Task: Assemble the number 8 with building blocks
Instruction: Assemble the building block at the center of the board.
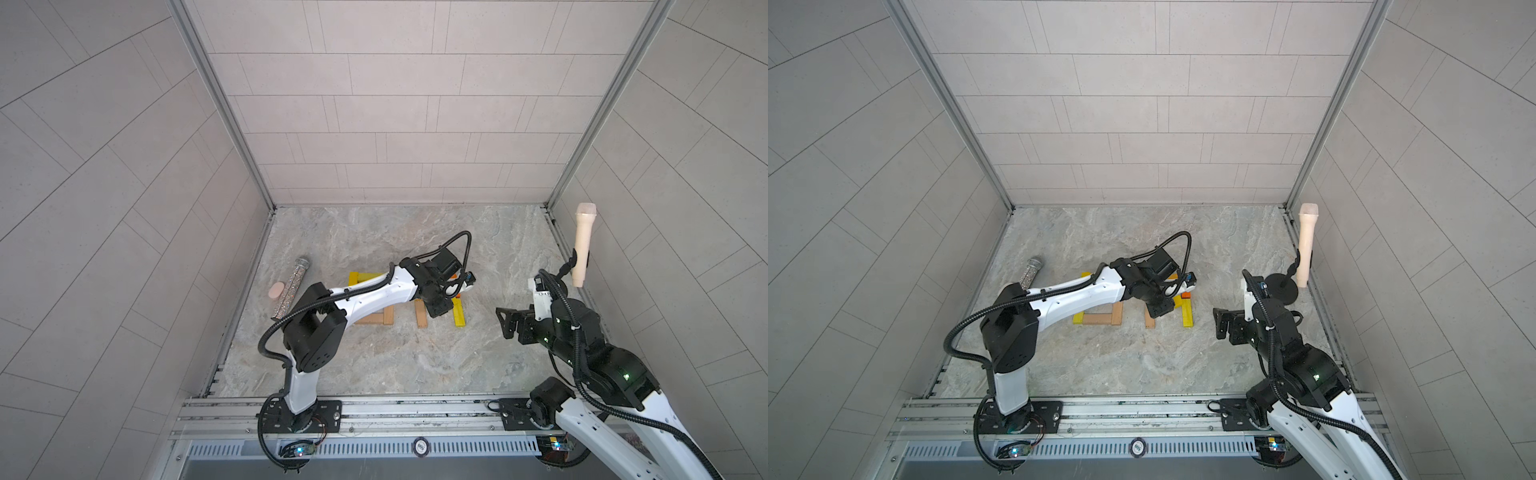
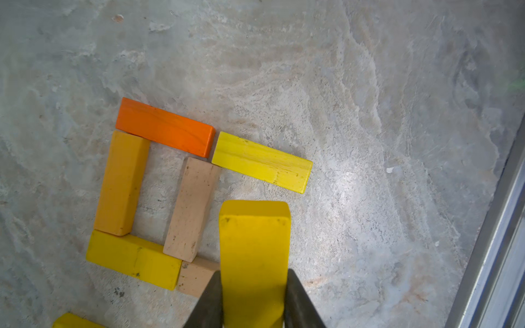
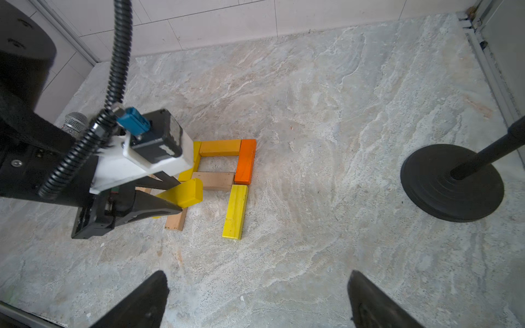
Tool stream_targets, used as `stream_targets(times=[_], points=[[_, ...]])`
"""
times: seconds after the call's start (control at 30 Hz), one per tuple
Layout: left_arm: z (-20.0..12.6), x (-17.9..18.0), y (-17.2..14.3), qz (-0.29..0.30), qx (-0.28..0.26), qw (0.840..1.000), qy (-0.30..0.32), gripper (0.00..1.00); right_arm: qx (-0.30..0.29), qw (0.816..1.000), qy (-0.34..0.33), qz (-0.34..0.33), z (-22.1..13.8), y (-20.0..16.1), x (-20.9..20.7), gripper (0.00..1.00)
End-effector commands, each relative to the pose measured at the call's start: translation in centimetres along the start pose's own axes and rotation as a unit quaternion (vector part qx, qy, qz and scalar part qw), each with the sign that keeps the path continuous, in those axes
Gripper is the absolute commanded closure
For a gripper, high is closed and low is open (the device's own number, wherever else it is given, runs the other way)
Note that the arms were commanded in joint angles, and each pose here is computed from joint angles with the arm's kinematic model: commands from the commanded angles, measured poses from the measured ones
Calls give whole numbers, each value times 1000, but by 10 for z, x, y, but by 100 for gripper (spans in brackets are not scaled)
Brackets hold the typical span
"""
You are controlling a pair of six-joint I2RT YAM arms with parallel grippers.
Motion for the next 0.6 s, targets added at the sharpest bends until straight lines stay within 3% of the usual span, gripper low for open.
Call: stream_targets(times=[0.0,0.57], points=[[2,-4,12,43,-7,999,5,68,-6,1000,-8,5,-4,4,-1,0],[36,-8,2,84,12,996,11,68,-4,1000,-11,6,-2,3,-1,0]])
Point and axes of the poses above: each gripper's point midway between its finger pads, its own z axis out along the fingers, its own x axis along the line the jaws close on, y = z × x, the point moved 7 cm from there along -z, back along the fingers, and after that the axes turned 9 degrees about z, right-handed, at the moved point
